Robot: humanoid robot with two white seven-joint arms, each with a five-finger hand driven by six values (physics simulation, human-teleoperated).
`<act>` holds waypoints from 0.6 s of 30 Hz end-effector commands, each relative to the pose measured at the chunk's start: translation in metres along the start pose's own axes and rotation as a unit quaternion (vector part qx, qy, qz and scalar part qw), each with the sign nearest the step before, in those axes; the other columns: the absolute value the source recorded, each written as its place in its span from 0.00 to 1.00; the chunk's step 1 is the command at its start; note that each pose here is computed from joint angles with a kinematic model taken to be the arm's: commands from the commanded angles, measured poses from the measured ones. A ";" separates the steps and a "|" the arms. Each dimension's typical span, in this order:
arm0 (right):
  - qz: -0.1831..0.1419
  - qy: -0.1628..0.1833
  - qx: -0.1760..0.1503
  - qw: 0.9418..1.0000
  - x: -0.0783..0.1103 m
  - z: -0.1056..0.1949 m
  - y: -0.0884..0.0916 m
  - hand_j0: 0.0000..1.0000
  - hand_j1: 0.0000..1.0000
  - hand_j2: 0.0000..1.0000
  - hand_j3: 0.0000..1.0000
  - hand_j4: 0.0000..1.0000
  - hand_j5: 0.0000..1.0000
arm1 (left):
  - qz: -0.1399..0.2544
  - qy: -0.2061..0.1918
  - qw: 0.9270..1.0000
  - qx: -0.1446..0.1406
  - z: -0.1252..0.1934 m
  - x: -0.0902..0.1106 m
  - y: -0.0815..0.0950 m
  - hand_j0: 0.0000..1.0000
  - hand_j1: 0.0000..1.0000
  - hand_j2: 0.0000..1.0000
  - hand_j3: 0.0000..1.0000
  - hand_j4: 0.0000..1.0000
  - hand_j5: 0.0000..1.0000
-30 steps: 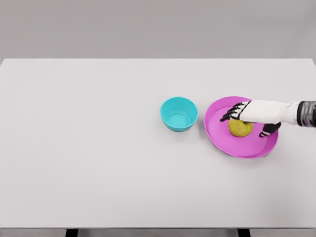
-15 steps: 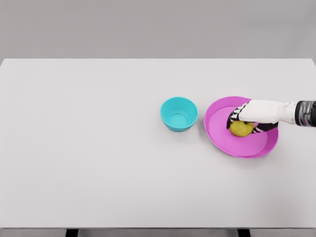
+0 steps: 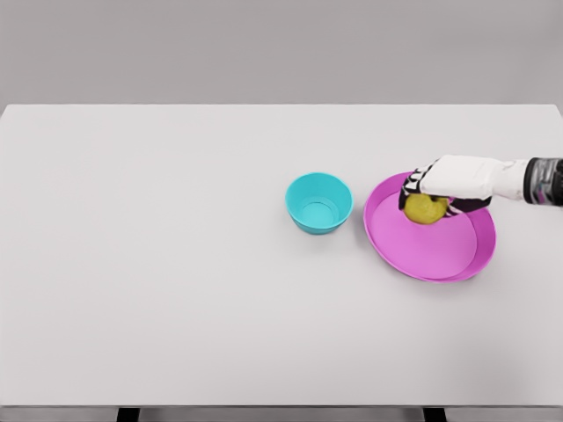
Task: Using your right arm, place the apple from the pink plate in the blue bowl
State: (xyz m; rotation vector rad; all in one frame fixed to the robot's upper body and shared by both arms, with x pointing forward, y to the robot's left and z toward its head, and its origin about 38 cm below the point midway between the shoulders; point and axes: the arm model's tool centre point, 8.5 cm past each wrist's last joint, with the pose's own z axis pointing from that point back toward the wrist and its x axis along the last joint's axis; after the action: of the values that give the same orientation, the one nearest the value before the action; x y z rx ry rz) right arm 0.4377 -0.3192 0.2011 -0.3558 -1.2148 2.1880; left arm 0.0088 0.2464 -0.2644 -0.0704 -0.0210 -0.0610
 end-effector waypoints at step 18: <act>0.032 -0.062 -0.064 0.996 0.035 -0.046 -0.058 0.56 0.56 0.56 0.56 0.56 0.56 | 0.000 0.000 1.000 0.000 0.000 0.000 0.000 1.00 1.00 1.00 1.00 1.00 1.00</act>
State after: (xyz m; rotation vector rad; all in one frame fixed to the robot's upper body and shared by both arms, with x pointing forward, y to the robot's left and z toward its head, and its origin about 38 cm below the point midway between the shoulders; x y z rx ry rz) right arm 0.4549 -0.2519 0.2281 -0.3391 -1.4129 2.2248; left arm 0.0089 0.2464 -0.2644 -0.0704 -0.0213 -0.0610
